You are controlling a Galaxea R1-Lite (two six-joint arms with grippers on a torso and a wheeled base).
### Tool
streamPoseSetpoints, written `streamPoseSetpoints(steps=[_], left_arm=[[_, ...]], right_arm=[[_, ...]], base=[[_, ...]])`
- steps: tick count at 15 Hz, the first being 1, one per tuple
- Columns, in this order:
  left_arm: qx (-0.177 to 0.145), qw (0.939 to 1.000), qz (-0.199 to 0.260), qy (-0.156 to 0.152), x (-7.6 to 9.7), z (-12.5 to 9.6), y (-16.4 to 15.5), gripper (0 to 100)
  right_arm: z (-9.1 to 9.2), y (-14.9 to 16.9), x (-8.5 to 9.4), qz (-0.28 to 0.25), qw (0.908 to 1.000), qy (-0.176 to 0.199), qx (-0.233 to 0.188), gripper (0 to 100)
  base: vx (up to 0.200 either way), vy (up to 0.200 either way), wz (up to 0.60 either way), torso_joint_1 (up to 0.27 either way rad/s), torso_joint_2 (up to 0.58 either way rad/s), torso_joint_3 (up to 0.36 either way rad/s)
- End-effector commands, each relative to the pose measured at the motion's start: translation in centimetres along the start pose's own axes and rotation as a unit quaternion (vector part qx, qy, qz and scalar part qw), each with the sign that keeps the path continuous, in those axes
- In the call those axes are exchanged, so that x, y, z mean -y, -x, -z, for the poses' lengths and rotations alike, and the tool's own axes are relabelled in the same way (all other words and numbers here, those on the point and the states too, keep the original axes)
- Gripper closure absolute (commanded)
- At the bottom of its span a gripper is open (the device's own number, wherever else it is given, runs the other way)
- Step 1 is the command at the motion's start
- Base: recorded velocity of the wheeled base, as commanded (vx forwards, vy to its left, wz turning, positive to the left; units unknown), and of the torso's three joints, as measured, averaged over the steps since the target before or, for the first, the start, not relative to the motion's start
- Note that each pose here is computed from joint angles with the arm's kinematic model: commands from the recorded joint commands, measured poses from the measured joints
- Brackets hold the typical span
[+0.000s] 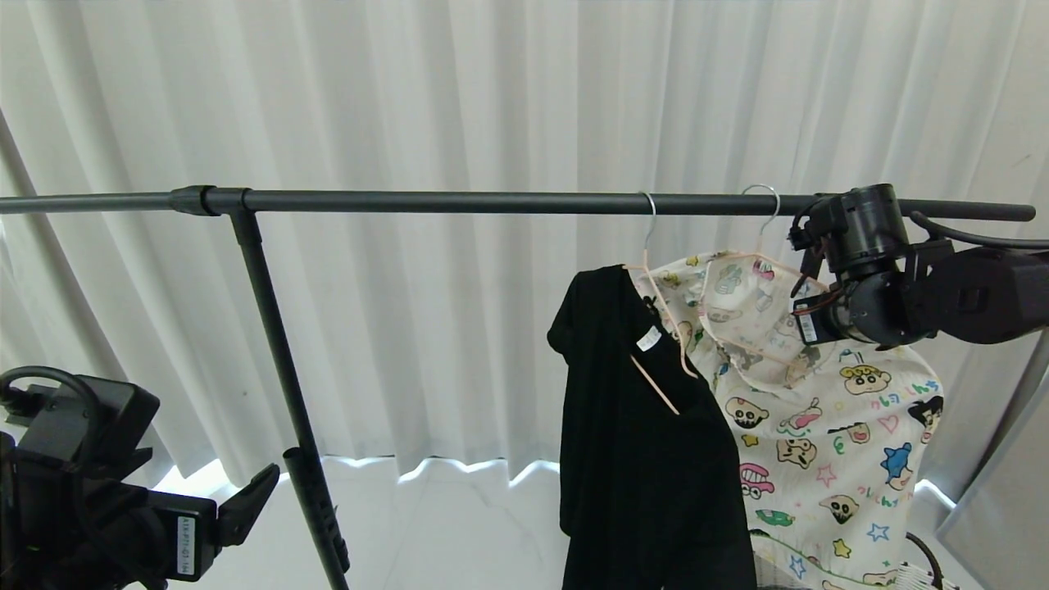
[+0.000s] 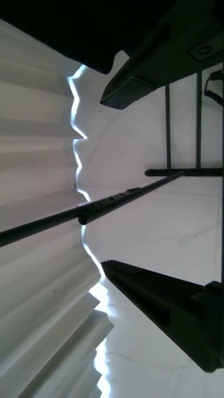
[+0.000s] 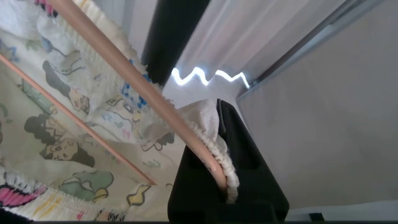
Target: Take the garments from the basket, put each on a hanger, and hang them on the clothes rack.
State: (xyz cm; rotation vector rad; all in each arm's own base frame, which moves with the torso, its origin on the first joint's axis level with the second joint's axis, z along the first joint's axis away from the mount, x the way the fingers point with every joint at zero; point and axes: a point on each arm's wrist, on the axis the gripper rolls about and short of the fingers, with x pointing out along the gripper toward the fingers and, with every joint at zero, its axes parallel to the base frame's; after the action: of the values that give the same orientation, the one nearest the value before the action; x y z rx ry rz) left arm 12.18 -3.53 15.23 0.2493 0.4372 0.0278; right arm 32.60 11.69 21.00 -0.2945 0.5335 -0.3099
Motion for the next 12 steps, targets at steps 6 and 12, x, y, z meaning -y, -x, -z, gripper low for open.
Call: streamPoseSetpoints(steps=[6,12], left_arm=[[-0.002,1.0000,0.001,0.000,0.04,0.13,-0.02,0],[-0.002,1.0000,0.001,0.002,0.04,0.13,-0.02,0]], right_arm=[[-0.08,-0.09,-0.44,-0.003,1.0000,0.003,0.000,100],[-0.40,0.72,-0.18,-0.006,0.9999,-0.012,0.009,0]], base=[[0.000,0.000,0.00,0.000,0.00,0.000],[0.000,0.000,0.00,0.000,0.00,0.000]])
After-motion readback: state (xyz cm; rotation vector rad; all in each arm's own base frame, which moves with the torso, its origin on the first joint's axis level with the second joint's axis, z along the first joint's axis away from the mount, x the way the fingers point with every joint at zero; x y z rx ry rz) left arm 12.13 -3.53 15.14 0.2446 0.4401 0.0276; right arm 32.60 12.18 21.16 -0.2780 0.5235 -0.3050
